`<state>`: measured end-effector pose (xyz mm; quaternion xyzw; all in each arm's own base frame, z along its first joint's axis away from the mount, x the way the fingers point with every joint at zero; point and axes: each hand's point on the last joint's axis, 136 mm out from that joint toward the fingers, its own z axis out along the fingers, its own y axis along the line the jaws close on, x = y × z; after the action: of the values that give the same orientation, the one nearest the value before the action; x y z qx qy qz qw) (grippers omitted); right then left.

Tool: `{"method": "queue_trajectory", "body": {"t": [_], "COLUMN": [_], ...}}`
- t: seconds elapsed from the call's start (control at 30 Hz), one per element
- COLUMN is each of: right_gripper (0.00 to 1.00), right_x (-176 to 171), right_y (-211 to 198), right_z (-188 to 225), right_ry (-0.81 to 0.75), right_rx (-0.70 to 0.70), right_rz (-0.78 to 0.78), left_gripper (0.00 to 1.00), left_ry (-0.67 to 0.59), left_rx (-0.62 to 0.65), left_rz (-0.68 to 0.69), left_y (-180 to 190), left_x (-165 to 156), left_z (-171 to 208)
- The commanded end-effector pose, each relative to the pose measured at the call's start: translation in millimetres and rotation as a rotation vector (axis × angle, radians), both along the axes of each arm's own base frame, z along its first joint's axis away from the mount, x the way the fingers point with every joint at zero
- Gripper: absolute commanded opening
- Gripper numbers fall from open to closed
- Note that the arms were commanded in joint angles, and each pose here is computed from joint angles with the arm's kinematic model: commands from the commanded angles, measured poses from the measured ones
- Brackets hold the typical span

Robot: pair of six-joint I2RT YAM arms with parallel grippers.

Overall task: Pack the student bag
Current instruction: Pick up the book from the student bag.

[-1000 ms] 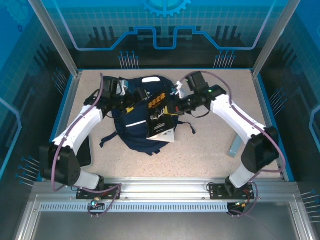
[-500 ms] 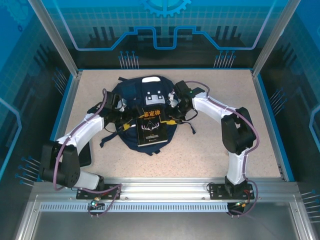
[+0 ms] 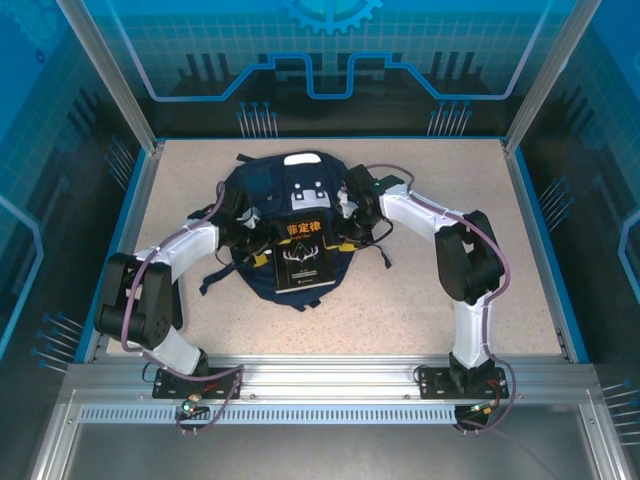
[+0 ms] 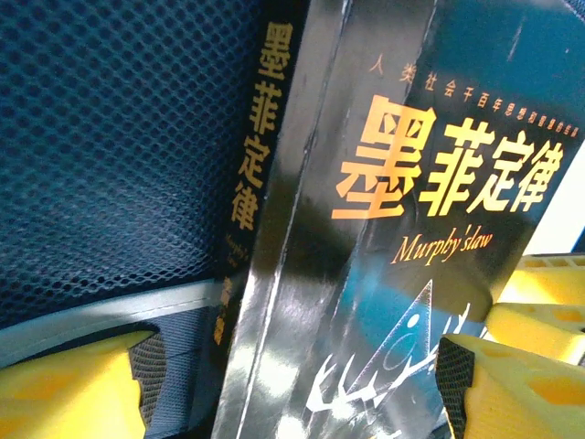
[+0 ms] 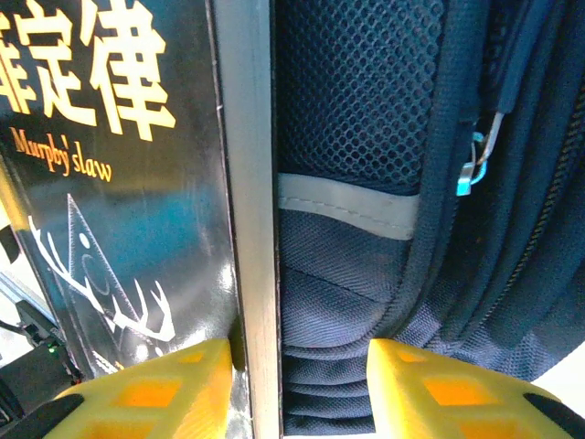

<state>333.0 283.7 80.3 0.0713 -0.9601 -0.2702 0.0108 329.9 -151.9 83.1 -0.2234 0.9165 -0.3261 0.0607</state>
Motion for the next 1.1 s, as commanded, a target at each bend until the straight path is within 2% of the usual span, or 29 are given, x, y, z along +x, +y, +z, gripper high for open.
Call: {"method": "queue_trajectory", "body": {"t": [0.0, 0.23, 0.4, 0.63, 0.8, 0.97, 1.07], "right_gripper": [0.44, 0.41, 0.4, 0.35, 0.35, 0.36, 0.36], "right_x": [-2.5, -3.0, -2.5, -4.6, -5.2, -2.4, -2.1], "right_y": [11.2, 12.6, 9.4, 11.2, 10.5, 9.2, 7.1], "right_z": [-1.8, -14.2, -16.2, -15.7, -13.1, 3.4, 11.5], "right_ry": [0.012, 0.039, 0.039, 0.049, 0.04, -0.008, -0.026], "right_rx": [0.012, -0.007, -0.019, 0.013, 0.014, 0.036, 0.043], "right_rz": [0.039, 0.03, 0.019, 0.021, 0.025, 0.02, 0.013], "left_gripper": [0.77, 0.64, 0.54, 0.5, 0.38, 0.33, 0.23], "left_ry": [-0.002, -0.104, -0.18, -0.144, -0.123, -0.089, -0.096], "left_rx": [-0.082, -0.258, -0.268, -0.335, -0.326, -0.316, -0.315], "left_rz": [-0.068, -0.148, -0.184, -0.174, -0.157, -0.14, -0.138], "left_y": [-14.5, -40.4, -42.4, -49.4, -48.5, -48.1, -49.4], "left_x": [0.5, 10.4, 14.2, 17.2, 19.8, 21.6, 22.8], "left_z": [5.4, 37.5, 55.5, 47.6, 42.8, 38.1, 39.9]}}
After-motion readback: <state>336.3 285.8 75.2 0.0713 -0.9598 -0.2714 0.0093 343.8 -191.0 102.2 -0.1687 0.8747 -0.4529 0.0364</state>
